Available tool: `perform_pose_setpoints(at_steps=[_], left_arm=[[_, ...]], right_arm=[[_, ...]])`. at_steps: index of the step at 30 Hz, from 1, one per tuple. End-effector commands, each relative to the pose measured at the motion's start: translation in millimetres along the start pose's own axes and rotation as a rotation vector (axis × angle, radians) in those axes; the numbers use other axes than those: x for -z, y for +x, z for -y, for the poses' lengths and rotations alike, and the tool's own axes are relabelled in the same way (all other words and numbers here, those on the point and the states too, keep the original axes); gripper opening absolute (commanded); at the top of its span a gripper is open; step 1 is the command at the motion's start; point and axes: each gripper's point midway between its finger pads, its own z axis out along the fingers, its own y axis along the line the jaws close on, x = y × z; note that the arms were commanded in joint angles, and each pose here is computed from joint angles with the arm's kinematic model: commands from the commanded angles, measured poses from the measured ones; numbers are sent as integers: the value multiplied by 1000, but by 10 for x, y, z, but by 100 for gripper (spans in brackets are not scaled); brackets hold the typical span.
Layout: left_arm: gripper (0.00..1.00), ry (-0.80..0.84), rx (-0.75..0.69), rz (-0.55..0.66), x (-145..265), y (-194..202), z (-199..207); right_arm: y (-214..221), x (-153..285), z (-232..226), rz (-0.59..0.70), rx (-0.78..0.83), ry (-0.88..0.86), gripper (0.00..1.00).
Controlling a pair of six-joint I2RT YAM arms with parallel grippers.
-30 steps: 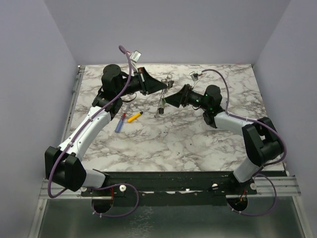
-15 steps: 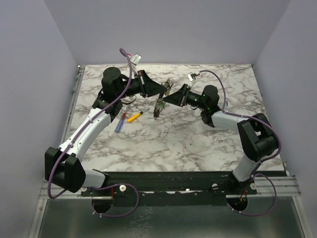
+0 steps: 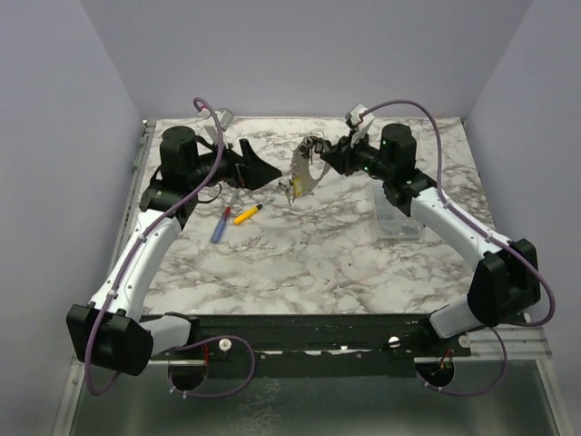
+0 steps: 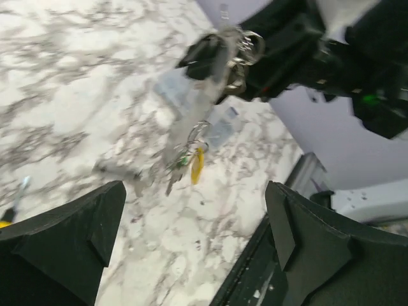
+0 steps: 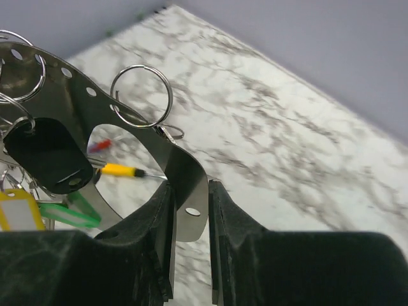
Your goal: Remove the keys from the keyring
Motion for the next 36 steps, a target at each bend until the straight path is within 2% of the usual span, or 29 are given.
perform_pose_setpoints(at_steps=[1,5,9,13,16,19,23,26,30,36], left_arm=[[99,-193,-42,-6,287,-62,-506],[99,-205,-62,-31,394,-79,-725],[99,-196,-110,-70,377,-17,-805],[99,-182,-120,-96,332,36,-868],[99,-173,-112,-119,278,94,-922],[99,-151,-116,-142,208,159,-908],[95,-91,-161,-170,108,220,-764],[89,-49,-222,-184,32,249,-625],[78,3,-310,-196,-90,263,-416],[60,53,-395,-164,-241,319,-218]], right_arm=[[60,265,402,-183,459,149,1],[61,435,425,-292,879,166,1],[280,571,454,-530,1365,172,1],[486,723,557,-745,1713,130,1],[366,744,564,-771,1933,160,1],[116,702,450,-675,2121,227,1],[-324,623,143,-444,2194,328,1],[-492,613,-63,-288,2152,366,1],[-561,597,-229,-179,2057,350,1],[-575,554,-470,-87,1923,262,1]])
